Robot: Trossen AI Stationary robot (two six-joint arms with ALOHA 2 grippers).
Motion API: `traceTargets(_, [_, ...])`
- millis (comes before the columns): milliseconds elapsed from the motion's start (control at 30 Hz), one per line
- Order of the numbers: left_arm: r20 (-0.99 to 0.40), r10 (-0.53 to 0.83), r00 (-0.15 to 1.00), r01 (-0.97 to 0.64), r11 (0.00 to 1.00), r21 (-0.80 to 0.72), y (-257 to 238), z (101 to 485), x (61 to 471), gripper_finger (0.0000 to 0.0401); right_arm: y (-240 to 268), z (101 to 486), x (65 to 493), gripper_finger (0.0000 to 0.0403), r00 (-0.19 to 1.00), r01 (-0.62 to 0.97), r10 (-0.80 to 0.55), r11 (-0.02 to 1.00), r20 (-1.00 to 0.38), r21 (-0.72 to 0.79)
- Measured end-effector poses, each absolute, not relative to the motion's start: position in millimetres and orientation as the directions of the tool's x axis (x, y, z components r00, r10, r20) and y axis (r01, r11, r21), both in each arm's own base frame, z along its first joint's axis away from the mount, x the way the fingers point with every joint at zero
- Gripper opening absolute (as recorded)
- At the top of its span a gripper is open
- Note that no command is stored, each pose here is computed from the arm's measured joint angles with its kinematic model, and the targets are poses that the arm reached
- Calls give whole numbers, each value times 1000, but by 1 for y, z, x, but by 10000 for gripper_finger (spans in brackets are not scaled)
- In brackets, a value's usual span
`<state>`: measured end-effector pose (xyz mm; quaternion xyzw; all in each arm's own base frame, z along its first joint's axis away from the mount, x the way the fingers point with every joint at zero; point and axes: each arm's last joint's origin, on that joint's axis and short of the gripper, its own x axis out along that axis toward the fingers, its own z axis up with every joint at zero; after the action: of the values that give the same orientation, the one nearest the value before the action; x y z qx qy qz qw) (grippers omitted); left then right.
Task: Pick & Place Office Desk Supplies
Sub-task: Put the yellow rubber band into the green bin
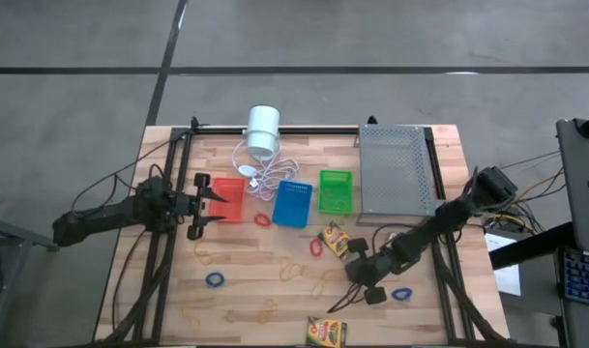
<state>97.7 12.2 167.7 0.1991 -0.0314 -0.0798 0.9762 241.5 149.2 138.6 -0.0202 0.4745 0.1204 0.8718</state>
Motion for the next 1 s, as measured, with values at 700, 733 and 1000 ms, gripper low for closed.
traceTargets(700, [30, -168, 985, 143, 908, 394, 12, 168, 98, 210, 102, 265, 228, 8, 802, -91, 74, 996, -592, 1])
traceTargets(733, [30, -168, 985, 143, 908, 394, 12, 168, 98, 210, 98, 268, 229, 8, 793, -79, 56, 997, -607, -11])
traceTargets(1000, [30, -168, 985, 143, 908, 394, 12, 168, 98, 210, 68, 303, 240, 8, 764, -18, -56, 994, -643, -108])
